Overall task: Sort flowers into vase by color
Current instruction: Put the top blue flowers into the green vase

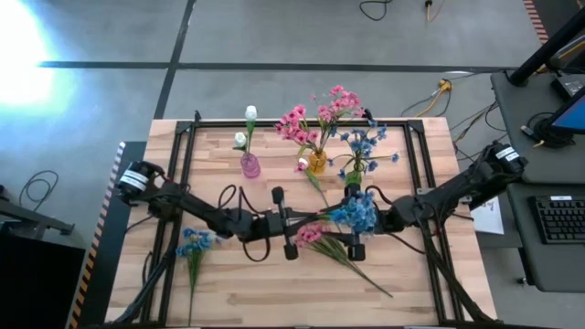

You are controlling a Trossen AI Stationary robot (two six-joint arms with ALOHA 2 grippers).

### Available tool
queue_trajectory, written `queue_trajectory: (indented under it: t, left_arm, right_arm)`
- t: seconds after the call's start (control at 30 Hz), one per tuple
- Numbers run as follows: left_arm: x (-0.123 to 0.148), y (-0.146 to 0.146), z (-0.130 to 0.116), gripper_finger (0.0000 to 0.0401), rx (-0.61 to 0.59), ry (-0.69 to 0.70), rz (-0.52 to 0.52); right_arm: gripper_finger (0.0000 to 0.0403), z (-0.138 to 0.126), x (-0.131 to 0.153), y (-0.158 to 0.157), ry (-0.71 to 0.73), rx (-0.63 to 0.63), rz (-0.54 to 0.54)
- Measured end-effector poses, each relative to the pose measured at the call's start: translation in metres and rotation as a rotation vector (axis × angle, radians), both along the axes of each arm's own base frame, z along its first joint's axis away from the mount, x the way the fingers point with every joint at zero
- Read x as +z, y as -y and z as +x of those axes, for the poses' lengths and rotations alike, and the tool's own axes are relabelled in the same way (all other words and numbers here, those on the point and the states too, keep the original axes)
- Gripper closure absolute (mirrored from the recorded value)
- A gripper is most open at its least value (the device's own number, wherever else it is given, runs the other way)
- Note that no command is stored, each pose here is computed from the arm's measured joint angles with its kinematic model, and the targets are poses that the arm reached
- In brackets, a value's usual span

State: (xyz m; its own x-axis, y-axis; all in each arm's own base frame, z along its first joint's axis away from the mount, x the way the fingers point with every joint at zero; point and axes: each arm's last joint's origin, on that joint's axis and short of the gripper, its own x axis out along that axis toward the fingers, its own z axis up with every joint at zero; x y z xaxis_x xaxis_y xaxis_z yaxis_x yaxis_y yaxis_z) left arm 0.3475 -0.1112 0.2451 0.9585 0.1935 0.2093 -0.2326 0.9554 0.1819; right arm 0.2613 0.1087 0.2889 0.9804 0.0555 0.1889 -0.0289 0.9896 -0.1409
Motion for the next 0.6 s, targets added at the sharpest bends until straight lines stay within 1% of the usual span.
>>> queue_trajectory:
  t: [0.13, 0.27, 0.4, 0.6]
  left_arm:
    - [-0.0017, 0.0002, 0.0045, 0.0401, 0.005, -0.003, 0.0]
    - [-0.0028, 0.0008, 0.0071, 0.0401, 0.009, -0.007, 0.005]
    - [-0.0029, 0.0003, 0.0072, 0.0401, 0.011, -0.007, 0.008]
    - [-0.0027, 0.0005, 0.0071, 0.0399, 0.007, -0.004, -0.005]
  right_arm:
    - [0.0174, 0.0009, 0.0016, 0.0031, 0.016, -0.011, 0.007]
    - [0.0205, 0.0019, 0.0013, 0.0054, 0.013, -0.019, 0.008]
    - [0.0248, 0.0018, 0.0012, 0.0051, 0.013, -0.017, 0.01]
    - [0.0327, 0.0019, 0.0012, 0.0052, 0.012, -0.021, 0.011]
